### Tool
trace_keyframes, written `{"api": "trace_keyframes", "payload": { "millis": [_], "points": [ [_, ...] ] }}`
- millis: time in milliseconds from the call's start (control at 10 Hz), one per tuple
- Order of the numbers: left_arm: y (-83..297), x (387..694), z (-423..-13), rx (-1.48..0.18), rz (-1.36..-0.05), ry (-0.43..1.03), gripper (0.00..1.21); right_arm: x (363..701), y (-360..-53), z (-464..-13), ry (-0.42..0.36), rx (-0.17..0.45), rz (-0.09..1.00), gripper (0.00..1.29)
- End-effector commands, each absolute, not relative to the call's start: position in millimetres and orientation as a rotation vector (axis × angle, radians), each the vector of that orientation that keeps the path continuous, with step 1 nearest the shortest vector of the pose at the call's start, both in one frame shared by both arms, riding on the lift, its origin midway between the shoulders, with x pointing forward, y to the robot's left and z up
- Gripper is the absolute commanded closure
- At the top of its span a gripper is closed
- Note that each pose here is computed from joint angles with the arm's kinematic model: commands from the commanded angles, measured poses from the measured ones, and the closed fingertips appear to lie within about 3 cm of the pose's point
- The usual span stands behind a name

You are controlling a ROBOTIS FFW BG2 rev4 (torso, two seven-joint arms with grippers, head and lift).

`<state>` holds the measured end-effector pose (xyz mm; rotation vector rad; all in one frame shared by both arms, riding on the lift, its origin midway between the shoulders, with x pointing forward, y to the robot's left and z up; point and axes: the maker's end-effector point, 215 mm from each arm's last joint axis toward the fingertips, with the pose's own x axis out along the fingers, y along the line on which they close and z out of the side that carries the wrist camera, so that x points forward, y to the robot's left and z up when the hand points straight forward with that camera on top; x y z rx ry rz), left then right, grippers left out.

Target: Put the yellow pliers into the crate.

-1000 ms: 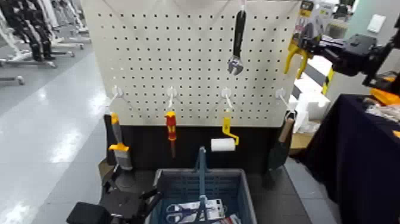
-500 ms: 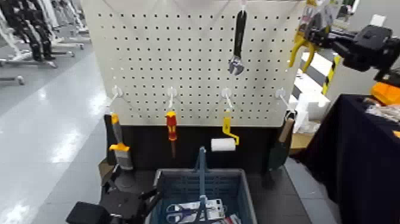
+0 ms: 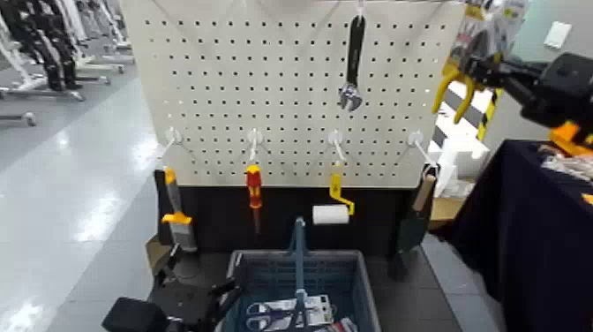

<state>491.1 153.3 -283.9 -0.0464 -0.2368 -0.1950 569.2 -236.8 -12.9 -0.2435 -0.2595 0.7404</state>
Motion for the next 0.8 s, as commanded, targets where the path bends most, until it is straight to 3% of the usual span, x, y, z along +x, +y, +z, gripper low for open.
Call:
{"api": "trace_keyframes", "payload": {
  "millis": [100,400,800],
  "points": [
    [150.9,491.2,-285.2,-0.039,-0.202,-0.231,0.11,550.4,-223.7,-69.9,-0.206,-0.126,0.739,1.22],
    [148.7,491.3,-288.7,-0.030,-0.202,-0.220,0.11,531.0,-185.7,-151.7,-0.099,0.053,0.781,1.22],
    [148.0,490.8,-290.5,-0.029,-0.204,-0.214,0.11,511.4,-140.0,-230.8,0.063,0.167,0.860,1.22]
  ]
}}
